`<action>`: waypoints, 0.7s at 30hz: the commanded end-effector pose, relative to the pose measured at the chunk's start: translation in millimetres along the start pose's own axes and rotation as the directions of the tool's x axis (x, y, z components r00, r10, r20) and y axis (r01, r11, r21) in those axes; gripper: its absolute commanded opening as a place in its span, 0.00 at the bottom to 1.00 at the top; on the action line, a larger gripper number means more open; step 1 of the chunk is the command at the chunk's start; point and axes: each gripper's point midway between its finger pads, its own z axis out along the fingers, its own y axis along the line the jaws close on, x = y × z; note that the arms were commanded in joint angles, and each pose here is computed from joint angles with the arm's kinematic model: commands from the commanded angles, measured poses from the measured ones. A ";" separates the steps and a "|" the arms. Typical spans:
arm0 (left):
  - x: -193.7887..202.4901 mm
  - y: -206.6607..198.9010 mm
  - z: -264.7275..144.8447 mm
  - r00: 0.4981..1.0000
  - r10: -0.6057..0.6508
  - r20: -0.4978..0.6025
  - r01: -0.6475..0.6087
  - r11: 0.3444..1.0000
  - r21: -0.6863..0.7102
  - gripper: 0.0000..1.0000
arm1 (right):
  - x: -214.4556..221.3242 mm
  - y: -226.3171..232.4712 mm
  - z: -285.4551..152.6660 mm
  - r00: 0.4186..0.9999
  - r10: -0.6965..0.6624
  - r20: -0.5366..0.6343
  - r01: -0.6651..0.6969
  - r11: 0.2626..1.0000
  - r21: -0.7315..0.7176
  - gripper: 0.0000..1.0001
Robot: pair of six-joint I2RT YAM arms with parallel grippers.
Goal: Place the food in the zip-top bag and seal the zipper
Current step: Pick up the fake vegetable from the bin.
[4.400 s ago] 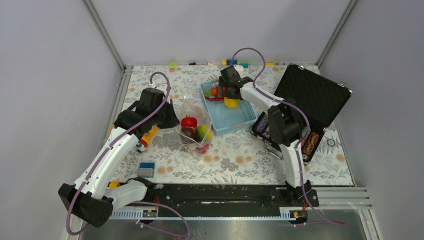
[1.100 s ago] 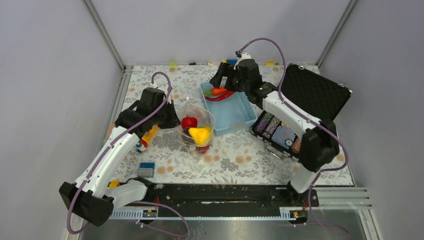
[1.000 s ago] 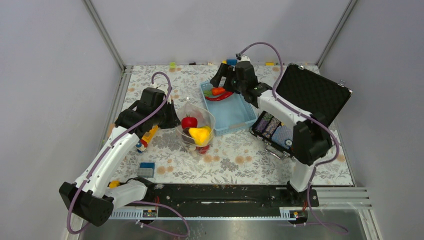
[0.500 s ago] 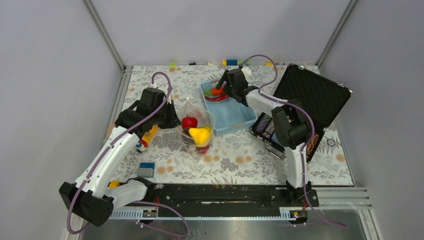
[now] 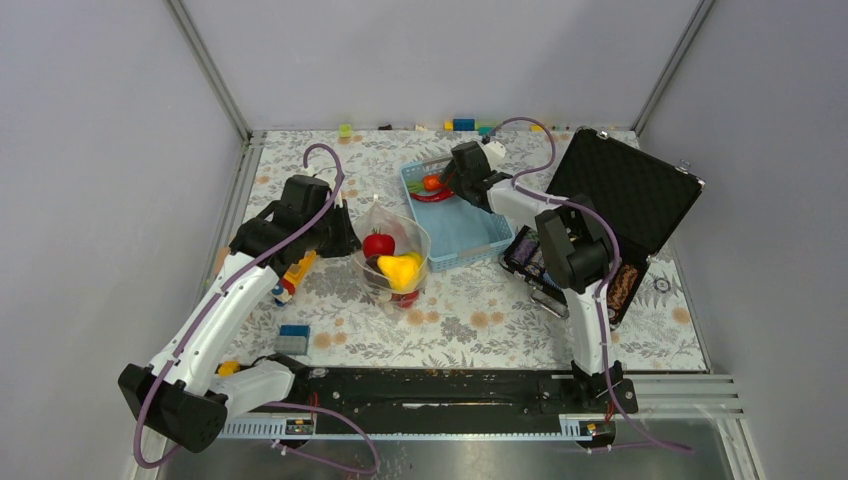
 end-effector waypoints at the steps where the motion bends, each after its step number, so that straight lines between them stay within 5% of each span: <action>1: -18.7 -8.5 -7.0 0.998 0.011 0.064 -0.014 0.999 0.036 0.00 | -12.8 0.4 6.0 0.999 0.047 0.021 -0.048 0.998 0.042 0.68; 21: -21.5 -7.5 -12.2 0.996 0.007 0.085 -0.010 0.999 0.036 0.00 | 6.5 -13.9 26.0 0.984 0.147 -0.098 -0.134 0.982 0.130 0.62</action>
